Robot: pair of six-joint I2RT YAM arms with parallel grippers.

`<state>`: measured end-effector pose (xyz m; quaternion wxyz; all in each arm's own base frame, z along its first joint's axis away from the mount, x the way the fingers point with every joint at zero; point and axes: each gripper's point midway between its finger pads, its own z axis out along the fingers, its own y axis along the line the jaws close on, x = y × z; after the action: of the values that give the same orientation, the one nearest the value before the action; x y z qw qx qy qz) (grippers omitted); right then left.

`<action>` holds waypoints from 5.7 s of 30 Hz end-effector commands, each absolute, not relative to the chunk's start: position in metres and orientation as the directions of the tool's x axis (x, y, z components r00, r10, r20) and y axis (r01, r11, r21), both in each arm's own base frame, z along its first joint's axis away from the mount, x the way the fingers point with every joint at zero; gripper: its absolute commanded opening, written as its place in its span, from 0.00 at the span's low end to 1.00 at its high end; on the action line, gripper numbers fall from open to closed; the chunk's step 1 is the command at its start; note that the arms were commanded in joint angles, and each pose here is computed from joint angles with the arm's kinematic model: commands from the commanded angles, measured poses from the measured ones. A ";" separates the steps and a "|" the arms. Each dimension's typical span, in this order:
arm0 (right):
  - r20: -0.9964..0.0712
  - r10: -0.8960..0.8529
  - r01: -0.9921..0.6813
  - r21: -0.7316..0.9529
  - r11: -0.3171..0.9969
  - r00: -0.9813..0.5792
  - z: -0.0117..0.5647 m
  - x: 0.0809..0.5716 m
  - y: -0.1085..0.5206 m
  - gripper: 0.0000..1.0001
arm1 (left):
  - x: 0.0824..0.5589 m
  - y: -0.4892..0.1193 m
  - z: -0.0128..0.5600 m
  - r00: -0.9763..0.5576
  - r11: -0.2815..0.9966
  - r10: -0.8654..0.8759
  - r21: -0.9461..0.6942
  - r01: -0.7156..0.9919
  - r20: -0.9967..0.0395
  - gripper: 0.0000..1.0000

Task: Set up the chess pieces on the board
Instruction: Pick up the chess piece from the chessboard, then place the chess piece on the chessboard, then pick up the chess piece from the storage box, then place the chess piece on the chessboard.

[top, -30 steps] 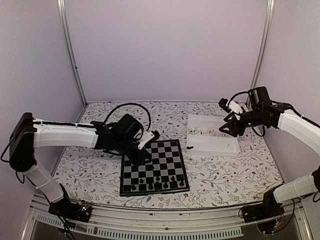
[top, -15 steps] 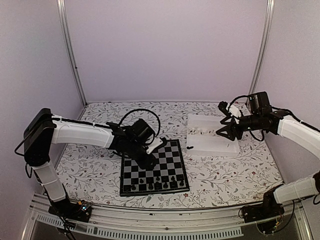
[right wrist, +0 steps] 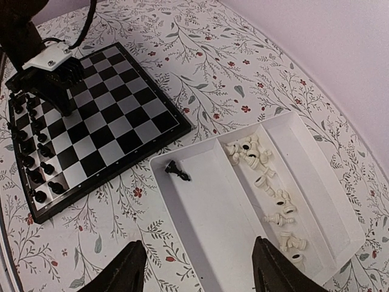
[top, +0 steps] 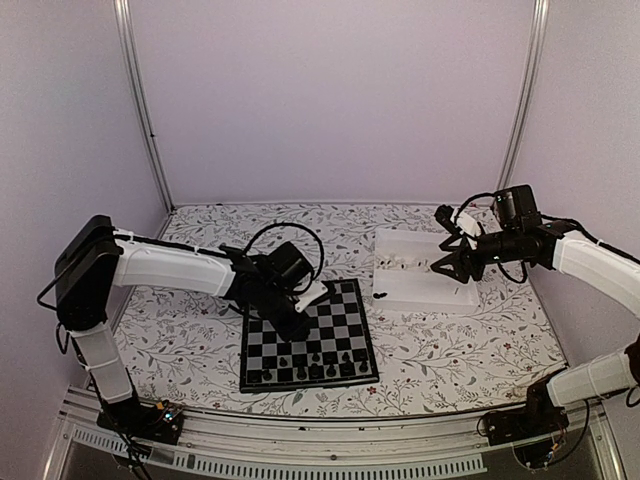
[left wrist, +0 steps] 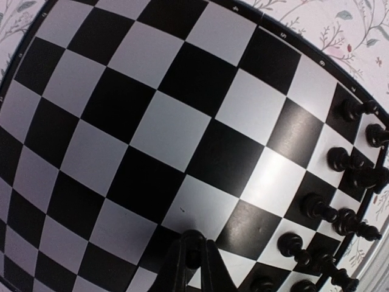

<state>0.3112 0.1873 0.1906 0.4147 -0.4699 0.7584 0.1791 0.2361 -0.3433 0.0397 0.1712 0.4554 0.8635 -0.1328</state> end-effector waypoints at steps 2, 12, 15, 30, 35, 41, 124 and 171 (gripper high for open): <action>-0.802 -0.559 -0.871 -0.106 0.479 -0.210 0.187 0.309 0.191 0.63 | 0.231 -0.347 0.047 -0.521 0.540 0.748 -0.078 0.838 -0.412 0.05; -0.798 -0.562 -0.877 -0.095 0.471 -0.216 0.183 0.309 0.192 0.63 | 0.211 -0.292 0.079 -0.621 0.659 0.684 -0.042 0.751 -0.383 0.02; -0.796 -0.565 -0.879 -0.090 0.469 -0.219 0.181 0.309 0.192 0.63 | 0.201 -0.271 0.078 -0.673 0.708 0.648 -0.041 0.705 -0.357 0.02; -0.792 -0.567 -0.890 -0.066 0.451 -0.228 0.176 0.307 0.195 0.64 | 0.175 -0.244 0.069 -0.820 0.825 0.512 -0.119 0.553 -0.255 0.02; -0.792 -0.567 -0.893 -0.064 0.446 -0.226 0.176 0.307 0.196 0.65 | 0.174 -0.243 0.061 -0.829 0.832 0.510 -0.112 0.543 -0.228 0.02; -0.789 -0.570 -0.894 -0.062 0.444 -0.229 0.175 0.307 0.195 0.69 | 0.170 -0.240 0.049 -0.837 0.835 0.517 -0.110 0.539 -0.181 0.02; -0.412 -0.906 -0.995 0.018 0.096 -0.095 0.030 0.348 0.284 0.46 | 0.348 -0.383 0.195 -0.437 0.678 0.433 -0.035 0.734 -0.789 0.42; -0.613 -0.786 -0.993 -0.008 0.115 -0.085 0.164 0.321 0.316 0.02 | 0.330 -0.445 0.191 -0.765 0.341 0.002 -0.719 0.606 -0.644 0.54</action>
<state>0.3290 0.3019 0.1350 0.2248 -0.6296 0.7180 0.1936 0.3310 -0.4293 0.1750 0.3010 0.1991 0.7969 -0.4845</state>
